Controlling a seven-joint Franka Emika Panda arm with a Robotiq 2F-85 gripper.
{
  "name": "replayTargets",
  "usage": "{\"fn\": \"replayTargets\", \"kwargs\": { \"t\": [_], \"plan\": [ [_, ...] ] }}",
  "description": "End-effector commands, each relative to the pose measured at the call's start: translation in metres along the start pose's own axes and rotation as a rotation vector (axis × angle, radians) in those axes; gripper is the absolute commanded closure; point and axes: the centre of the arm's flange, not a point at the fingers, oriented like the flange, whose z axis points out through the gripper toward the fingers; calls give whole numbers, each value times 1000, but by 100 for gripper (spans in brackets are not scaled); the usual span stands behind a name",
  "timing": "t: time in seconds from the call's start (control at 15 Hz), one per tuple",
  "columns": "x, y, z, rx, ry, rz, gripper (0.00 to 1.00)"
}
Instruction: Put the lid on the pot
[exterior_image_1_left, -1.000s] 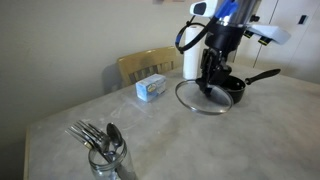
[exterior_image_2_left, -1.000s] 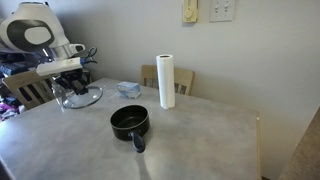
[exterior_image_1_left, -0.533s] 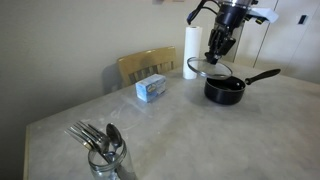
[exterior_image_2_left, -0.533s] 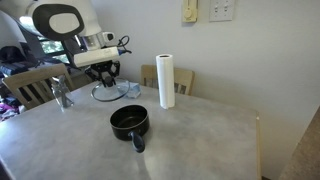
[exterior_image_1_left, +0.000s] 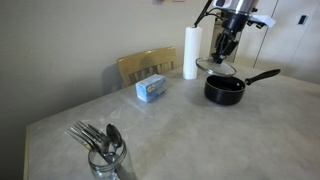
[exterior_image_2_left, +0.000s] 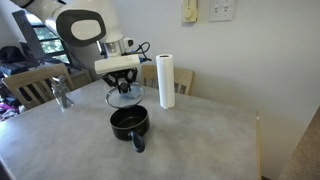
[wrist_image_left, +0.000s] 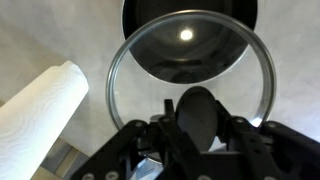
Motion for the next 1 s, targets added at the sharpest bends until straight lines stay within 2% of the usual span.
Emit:
{"fn": "replayTargets", "kwargs": {
  "t": [0.0, 0.53, 0.93],
  "plan": [
    [-18, 15, 12, 14, 10, 16, 85],
    [-36, 11, 55, 45, -40, 27, 85],
    [-41, 15, 52, 13, -67, 4, 85]
  ]
}}
